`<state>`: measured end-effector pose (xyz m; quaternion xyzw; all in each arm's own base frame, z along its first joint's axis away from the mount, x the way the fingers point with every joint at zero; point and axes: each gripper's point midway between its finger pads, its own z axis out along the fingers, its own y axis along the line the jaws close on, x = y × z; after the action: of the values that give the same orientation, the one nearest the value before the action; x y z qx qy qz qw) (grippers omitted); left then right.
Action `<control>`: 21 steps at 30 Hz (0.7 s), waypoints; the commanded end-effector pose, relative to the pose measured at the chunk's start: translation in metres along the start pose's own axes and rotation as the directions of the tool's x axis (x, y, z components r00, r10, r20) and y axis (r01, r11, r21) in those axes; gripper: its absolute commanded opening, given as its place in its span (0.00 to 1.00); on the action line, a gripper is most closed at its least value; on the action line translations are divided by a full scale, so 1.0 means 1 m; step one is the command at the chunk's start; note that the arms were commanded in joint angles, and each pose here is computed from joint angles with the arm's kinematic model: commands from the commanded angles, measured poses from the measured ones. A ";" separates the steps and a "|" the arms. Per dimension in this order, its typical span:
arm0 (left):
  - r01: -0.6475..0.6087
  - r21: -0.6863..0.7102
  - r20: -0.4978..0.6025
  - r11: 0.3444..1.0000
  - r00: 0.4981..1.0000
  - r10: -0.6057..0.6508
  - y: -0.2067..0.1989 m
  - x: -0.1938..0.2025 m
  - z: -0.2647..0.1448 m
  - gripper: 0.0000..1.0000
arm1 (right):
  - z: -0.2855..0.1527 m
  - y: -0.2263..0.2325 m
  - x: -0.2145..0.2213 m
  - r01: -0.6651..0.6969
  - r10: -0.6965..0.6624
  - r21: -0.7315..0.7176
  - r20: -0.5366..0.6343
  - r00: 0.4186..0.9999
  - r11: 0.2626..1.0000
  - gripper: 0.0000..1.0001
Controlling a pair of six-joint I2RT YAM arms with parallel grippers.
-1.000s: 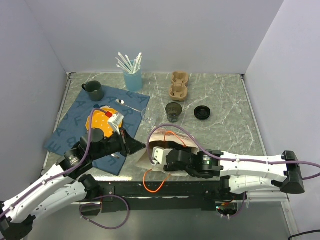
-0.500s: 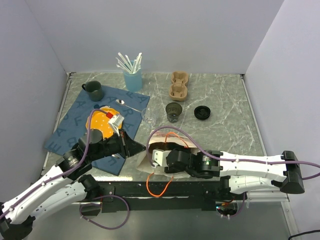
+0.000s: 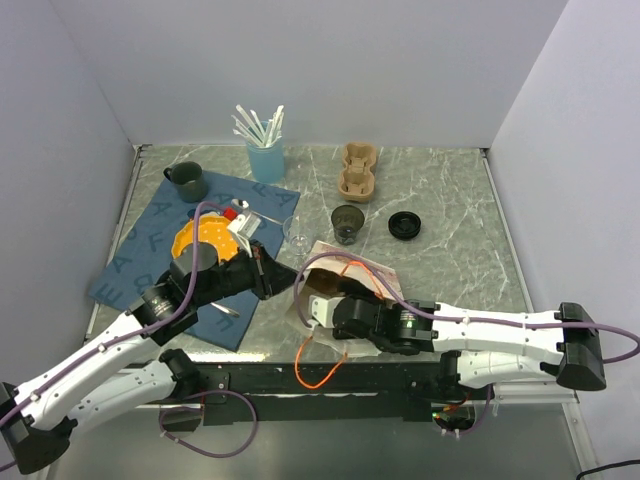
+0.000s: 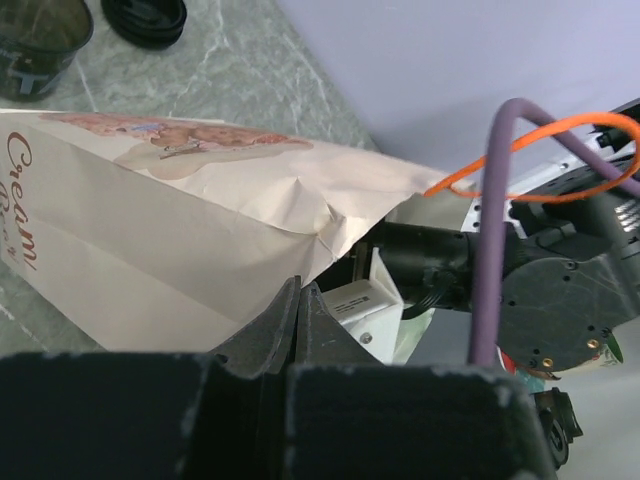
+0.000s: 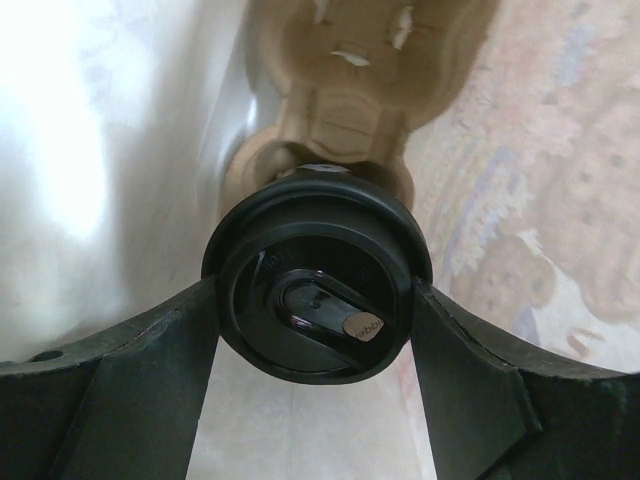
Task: Pack the takeout coffee
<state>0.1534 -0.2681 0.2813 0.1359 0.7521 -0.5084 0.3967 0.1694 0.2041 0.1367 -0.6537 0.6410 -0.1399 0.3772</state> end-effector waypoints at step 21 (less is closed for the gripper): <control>0.035 0.087 -0.022 0.996 0.999 -0.033 -0.004 0.022 -0.008 0.01 | 0.010 -0.015 0.011 -0.136 0.133 0.066 0.037 0.990 0.989 0.44</control>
<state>0.1410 -0.2649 0.2626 0.1385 0.7519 -0.5218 0.3785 0.1828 0.1974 0.1323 -0.6203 0.6680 -0.1205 0.3931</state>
